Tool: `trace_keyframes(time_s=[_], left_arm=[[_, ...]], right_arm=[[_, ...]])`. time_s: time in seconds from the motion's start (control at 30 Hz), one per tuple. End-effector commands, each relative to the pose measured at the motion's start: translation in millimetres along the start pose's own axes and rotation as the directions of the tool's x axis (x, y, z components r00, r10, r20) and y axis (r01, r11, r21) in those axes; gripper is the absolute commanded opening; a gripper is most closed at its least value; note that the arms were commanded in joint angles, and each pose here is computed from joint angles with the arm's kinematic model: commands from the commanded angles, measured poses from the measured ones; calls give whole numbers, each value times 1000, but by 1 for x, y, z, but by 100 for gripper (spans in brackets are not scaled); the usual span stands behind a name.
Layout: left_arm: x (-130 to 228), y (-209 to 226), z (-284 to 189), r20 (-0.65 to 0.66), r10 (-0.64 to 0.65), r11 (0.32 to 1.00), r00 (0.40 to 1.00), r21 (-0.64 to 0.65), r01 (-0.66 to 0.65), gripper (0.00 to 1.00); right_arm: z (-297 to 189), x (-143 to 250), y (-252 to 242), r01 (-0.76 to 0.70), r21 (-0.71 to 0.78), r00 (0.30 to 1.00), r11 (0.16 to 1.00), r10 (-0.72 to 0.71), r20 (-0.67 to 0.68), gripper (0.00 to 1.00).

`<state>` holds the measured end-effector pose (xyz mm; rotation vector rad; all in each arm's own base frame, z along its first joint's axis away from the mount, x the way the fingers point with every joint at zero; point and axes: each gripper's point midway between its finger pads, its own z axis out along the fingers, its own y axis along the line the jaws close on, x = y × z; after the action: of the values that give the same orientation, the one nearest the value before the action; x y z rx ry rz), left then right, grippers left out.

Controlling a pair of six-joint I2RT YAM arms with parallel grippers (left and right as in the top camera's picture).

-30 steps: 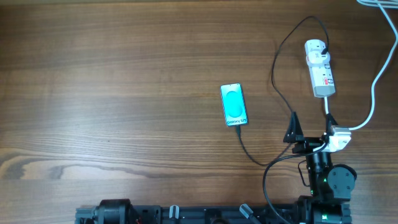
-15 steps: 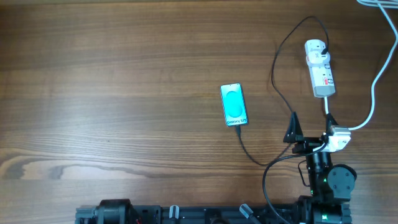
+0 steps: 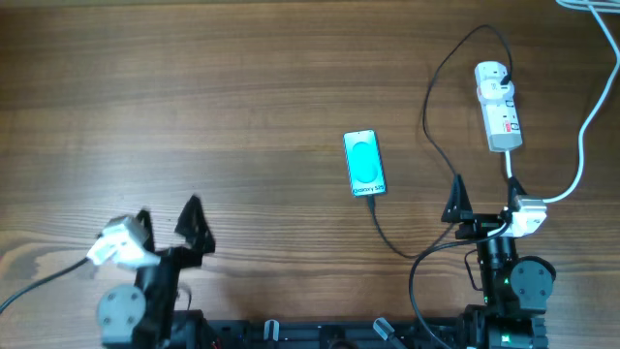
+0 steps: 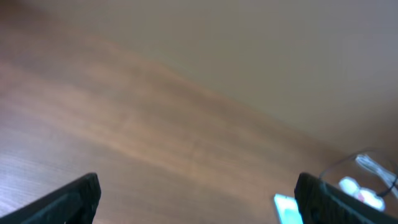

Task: Plug charger to phone and switch on socket

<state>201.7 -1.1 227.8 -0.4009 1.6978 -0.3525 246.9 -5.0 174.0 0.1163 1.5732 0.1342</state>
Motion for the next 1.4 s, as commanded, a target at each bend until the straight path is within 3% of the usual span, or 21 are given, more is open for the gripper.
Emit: trace_keyframes(time_s=[0.0, 0.23, 0.33, 1.37], left_arm=[[28, 4, 29, 12, 8, 998, 1000, 69, -8, 100], [61, 18, 51, 36, 281, 956, 959, 81, -283, 100], [57, 16, 54, 94, 286, 952, 954, 89, -294, 100], [60, 18, 55, 79, 286, 953, 955, 81, -292, 100]], right_arm=[[0, -3, 0, 11, -4, 1000, 1000, -10, 12, 100], [0, -3, 1, 11, -4, 1000, 1000, -11, 12, 100], [0, -3, 1, 11, -4, 1000, 1000, -11, 12, 100], [0, -3, 1, 11, -4, 1000, 1000, -11, 12, 100]])
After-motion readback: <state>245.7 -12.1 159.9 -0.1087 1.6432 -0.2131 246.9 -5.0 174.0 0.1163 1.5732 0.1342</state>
